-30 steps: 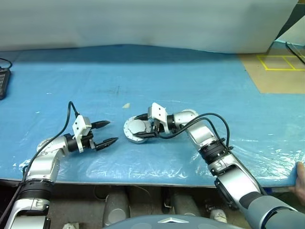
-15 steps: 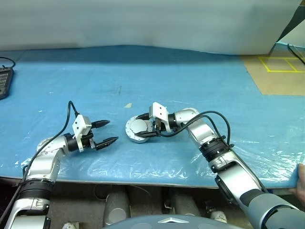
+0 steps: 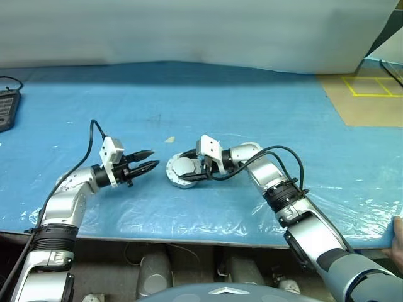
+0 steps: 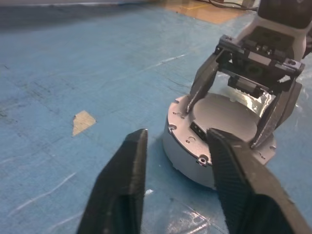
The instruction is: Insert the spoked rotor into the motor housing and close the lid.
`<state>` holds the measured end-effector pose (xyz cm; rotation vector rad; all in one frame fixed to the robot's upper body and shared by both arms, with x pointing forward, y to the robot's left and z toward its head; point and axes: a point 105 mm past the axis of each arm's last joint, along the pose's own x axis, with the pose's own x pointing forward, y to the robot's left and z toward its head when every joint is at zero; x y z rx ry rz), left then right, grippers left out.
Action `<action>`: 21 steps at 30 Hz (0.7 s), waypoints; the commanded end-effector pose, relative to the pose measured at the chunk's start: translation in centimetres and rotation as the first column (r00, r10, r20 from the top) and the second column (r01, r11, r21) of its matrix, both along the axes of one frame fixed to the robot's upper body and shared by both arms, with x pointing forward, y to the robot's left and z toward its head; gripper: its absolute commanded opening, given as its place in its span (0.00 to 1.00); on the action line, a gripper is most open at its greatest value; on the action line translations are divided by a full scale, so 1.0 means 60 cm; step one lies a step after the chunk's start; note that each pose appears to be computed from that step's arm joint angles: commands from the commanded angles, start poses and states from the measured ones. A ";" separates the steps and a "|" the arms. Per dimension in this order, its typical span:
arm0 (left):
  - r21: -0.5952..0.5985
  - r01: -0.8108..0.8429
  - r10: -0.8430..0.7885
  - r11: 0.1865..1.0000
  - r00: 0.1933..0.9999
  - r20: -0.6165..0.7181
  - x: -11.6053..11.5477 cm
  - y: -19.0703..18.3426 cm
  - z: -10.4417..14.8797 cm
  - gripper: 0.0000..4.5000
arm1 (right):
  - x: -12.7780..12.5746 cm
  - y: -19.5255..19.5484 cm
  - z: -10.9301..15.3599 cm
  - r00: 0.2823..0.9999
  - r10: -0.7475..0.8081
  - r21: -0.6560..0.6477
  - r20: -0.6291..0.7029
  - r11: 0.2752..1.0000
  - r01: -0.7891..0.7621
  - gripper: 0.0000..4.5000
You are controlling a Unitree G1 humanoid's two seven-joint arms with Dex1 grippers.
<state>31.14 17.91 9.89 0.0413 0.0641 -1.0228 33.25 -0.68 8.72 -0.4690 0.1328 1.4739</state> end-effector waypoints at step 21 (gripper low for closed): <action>0.038 0.108 -0.108 0.993 0.994 -0.020 -0.004 -0.038 -0.012 0.01 | 0.017 -0.038 -0.037 0.994 -0.112 -0.096 -0.005 0.989 0.111 0.65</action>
